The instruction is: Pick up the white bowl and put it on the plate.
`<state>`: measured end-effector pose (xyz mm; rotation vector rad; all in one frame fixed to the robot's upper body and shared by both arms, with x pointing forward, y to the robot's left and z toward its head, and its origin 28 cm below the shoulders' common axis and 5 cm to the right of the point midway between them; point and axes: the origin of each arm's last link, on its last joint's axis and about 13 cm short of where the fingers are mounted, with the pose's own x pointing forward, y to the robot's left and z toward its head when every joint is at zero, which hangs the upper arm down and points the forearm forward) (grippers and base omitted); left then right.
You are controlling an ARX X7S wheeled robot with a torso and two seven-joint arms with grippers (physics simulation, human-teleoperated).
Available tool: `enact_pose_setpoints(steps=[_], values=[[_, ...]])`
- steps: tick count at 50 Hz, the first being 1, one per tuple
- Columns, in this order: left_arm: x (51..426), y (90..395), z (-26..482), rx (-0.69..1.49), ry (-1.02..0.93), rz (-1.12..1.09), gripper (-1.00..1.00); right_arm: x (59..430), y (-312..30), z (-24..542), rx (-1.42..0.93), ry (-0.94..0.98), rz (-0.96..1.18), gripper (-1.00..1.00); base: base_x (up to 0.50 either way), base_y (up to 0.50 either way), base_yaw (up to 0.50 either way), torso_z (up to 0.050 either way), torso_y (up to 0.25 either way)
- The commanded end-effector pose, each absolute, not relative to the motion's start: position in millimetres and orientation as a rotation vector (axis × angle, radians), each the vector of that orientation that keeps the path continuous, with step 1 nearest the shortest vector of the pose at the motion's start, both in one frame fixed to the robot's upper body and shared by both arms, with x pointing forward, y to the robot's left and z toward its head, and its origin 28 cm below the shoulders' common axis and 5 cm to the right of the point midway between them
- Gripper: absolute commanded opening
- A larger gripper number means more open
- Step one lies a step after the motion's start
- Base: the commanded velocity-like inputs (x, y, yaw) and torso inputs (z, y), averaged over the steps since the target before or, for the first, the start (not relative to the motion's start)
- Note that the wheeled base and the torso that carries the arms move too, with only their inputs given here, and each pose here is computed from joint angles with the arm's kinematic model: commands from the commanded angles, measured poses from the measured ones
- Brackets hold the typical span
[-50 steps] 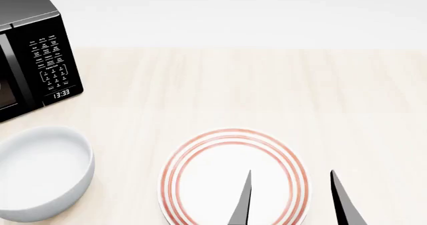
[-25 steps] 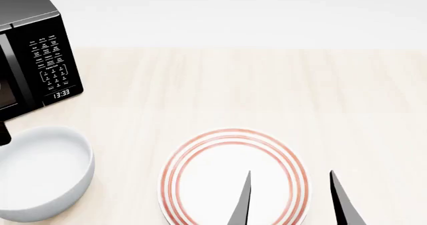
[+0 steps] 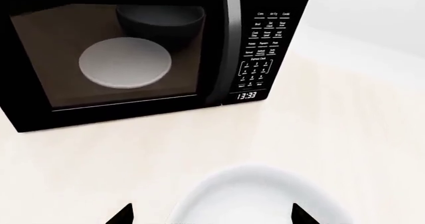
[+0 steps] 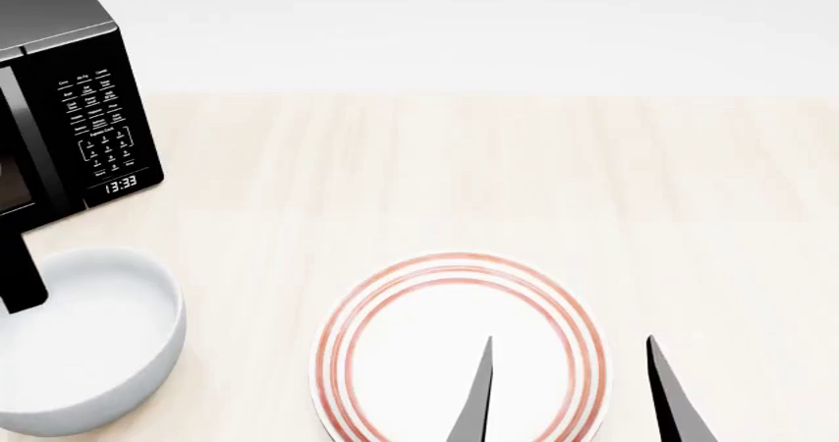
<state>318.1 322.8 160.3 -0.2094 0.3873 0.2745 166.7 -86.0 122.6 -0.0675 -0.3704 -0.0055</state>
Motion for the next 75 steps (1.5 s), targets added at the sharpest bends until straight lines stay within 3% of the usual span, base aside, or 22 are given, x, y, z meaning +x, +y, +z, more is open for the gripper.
enact_pose_setpoints(steps=[1,75], values=[[321,323,149,-0.199,0.405,0.286,1.0,167,-86,122,-0.07,-0.369,-0.007,1.0,0.0,0.0,0.0,0.0,0.0],[316,325,114,-0.175,0.455,0.32,1.0,168,-86,118,-0.073,-0.357,-0.004,1.0,0.0,0.0,0.0,0.0,0.0]])
